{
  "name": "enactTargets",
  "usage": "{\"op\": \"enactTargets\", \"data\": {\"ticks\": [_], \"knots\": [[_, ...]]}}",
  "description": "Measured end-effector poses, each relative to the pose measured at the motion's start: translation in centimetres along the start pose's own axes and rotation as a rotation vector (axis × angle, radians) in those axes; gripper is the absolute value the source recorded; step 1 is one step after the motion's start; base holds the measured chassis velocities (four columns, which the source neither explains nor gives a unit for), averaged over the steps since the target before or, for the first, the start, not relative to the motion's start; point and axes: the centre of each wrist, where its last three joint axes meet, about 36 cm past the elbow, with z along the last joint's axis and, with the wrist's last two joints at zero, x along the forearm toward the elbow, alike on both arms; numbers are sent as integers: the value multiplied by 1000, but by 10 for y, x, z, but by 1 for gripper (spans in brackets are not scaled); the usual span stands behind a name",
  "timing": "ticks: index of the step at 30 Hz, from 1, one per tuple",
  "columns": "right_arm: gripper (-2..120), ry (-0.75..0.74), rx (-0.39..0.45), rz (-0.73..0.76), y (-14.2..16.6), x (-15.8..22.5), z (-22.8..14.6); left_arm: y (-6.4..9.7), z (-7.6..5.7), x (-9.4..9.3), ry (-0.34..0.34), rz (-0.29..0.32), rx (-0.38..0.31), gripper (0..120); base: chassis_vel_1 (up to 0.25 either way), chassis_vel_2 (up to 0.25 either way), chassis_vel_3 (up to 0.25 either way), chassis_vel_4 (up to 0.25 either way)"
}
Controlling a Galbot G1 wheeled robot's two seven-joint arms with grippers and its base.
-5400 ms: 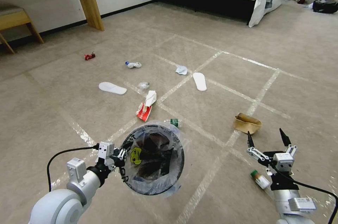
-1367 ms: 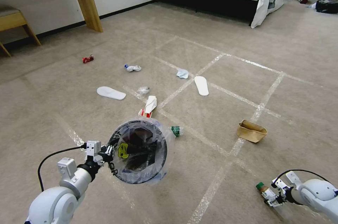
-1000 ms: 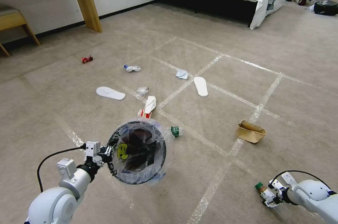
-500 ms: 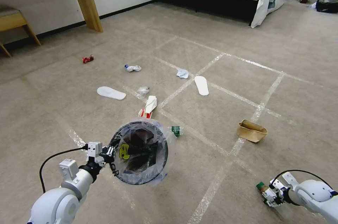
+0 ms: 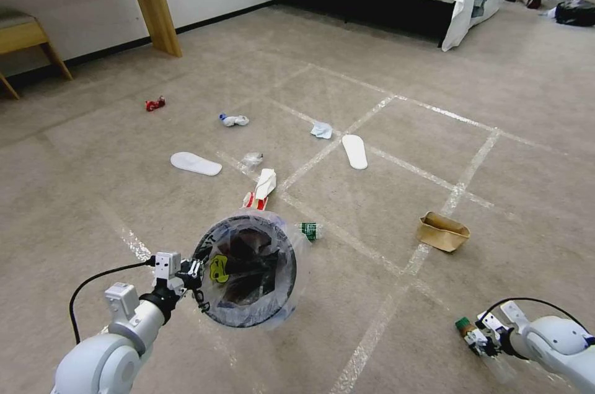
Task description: Pick up the trash bin and place the garbage on the floor into it.
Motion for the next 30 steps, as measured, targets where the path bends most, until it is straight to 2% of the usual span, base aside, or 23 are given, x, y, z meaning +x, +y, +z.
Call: {"op": "enactTargets", "data": {"ticks": [5, 7, 13, 15, 16, 18, 19, 21, 22, 24, 25, 27, 28, 30], "knots": [[31, -27, -7, 5, -3, 12, 0, -1, 1, -1, 3, 4, -1, 1, 0, 0, 0, 0], [30, -81, -21, 11, -7, 32, -6, -3, 1, -2, 5, 12, -2, 1, 0, 0, 0, 0], [30, -147, -17, 24, -9, 58, -10, -4, 0, -3, 9, 24, -6, 1, 0, 0, 0, 0], [30, -241, -6, 44, -11, 85, -10, -6, -2, -3, 17, 37, -8, 1, 0, 0, 0, 0], [30, -241, -6, 44, -11, 85, -10, -6, -2, -3, 17, 37, -8, 1, 0, 0, 0, 0], [30, -360, 20, 58, -15, 110, -15, -6, -5, -3, 25, 48, -9, 1, 0, 0, 0, 0], [30, -360, 20, 58, -15, 110, -15, -6, -5, -3, 25, 48, -9, 1, 0, 0, 0, 0], [30, -546, 59, 22, -8, 138, -22, -7, -9, -1, 45, 67, -9, 1, 0, 0, 0, 0], [30, -546, 59, 22, -8, 138, -22, -7, -9, -1, 45, 67, -9, 1, 0, 0, 0, 0], [30, -737, 81, -19, 7, 159, -30, -8, -13, -1, 65, 87, -3, 1, 0, 0, 0, 0], [30, -737, 81, -19, 7, 159, -30, -8, -13, -1, 65, 87, -3, 1, 0, 0, 0, 0], [30, -965, 84, -98, 30, 175, -41, -7, -18, -2, 97, 103, 1, 1, 0, 0, 0, 0], [30, -965, 84, -98, 30, 175, -41, -7, -18, -2, 97, 103, 1, 1, 0, 0, 0, 0], [30, -1158, 71, -179, 57, 189, -57, -6, -24, -5, 129, 122, -18, 1, 0, 0, 0, 0]]}}
